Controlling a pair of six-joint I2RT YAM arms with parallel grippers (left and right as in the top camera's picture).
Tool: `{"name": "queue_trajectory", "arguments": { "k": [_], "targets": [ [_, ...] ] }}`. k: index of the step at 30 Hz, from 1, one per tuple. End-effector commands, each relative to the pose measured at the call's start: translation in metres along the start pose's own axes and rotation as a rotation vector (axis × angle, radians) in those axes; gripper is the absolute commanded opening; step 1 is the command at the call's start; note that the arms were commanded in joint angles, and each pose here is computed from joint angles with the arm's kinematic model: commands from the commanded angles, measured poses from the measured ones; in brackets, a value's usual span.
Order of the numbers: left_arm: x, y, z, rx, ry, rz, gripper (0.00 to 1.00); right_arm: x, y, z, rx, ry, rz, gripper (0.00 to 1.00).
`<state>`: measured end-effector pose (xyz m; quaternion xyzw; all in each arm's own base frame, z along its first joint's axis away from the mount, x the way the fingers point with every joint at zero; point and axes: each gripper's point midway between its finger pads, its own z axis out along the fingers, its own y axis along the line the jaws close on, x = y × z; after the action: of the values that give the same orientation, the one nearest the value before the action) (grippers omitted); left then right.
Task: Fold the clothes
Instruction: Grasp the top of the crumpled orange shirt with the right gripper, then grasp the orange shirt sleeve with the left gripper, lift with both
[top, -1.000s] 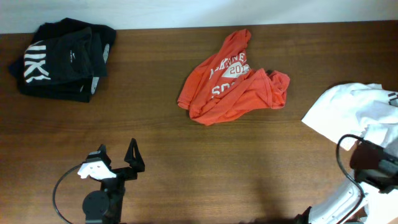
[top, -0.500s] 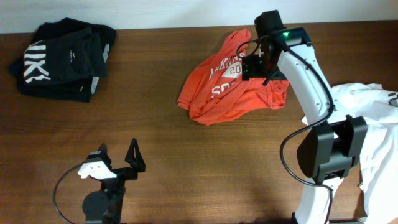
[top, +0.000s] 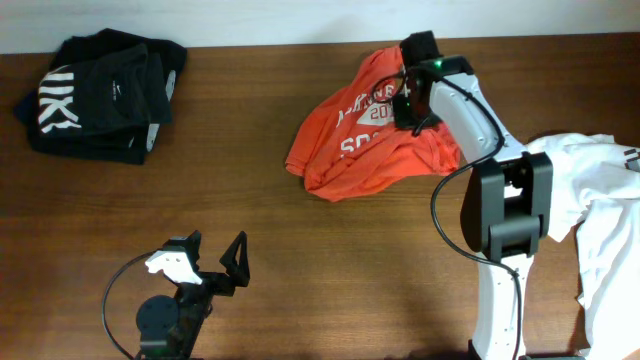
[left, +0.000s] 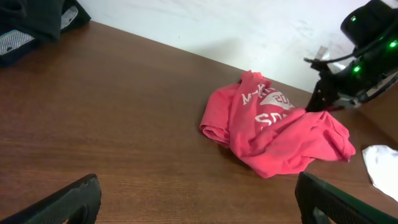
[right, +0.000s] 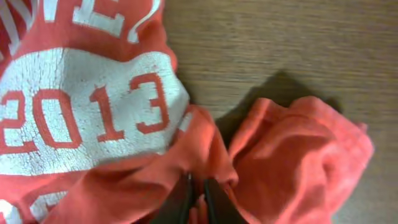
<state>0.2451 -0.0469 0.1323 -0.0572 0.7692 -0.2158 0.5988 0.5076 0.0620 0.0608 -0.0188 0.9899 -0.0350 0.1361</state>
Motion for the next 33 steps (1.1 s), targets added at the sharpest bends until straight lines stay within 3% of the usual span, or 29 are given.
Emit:
{"name": "queue_trajectory", "arguments": {
  "k": [1, 4, 7, 10, 13, 15, 19, 20, 21, 25, 30, 32, 33],
  "targets": [
    [0.004, -0.009, 0.0, 0.056, 0.019, -0.008, 0.99, -0.024, -0.014, -0.054, 0.012, -0.05, 0.079, 0.04],
    [-0.005, -0.034, -0.005, 0.175, 0.024, 0.006, 0.99, -0.028, 0.021, -0.174, -0.156, -0.129, 0.069, 0.04],
    [-0.038, -0.055, -0.019, 0.188, 0.042, 0.068, 0.99, -0.005, 0.061, -0.3, -0.29, -0.337, -0.022, 0.04],
    [-0.051, -0.068, -0.025, 0.178, 0.228, 0.142, 0.99, 0.034, 0.083, -0.394, -0.423, -0.497, -0.034, 0.04],
    [-0.026, -0.086, 0.002, 0.278, 0.555, 0.081, 0.99, 0.079, 0.053, -0.477, -0.48, -0.688, -0.006, 0.04],
    [-0.004, -0.102, 0.035, 0.313, 0.718, 0.14, 0.99, 0.108, 0.02, -0.519, -0.44, -0.826, 0.036, 0.04],
    [0.053, -0.106, 0.108, 0.345, 0.819, 0.173, 0.99, 0.137, -0.002, -0.535, -0.401, -0.87, 0.064, 0.04],
    [0.068, -0.093, 0.123, 0.304, 0.829, 0.177, 0.99, 0.137, -0.005, -0.527, -0.372, -0.845, 0.071, 0.04],
    [0.084, -0.066, 0.137, 0.146, 0.865, 0.138, 0.99, 0.137, -0.007, -0.514, -0.34, -0.805, 0.074, 0.04],
    [0.108, -0.027, 0.142, -0.049, 0.932, 0.164, 0.99, 0.131, 0.001, -0.477, -0.293, -0.676, 0.058, 0.04],
    [0.129, -0.034, 0.129, 0.031, 1.024, 0.225, 0.99, 0.131, 0.001, -0.476, -0.3, -0.668, 0.078, 0.04],
    [0.145, -0.031, 0.126, 0.026, 1.071, 0.226, 0.82, 0.131, 0.001, -0.476, -0.301, -0.667, 0.083, 0.04],
    [0.148, -0.034, 0.125, 0.032, 1.076, 0.233, 0.82, 0.131, 0.001, -0.476, -0.301, -0.667, 0.083, 0.04]
  ]
}}
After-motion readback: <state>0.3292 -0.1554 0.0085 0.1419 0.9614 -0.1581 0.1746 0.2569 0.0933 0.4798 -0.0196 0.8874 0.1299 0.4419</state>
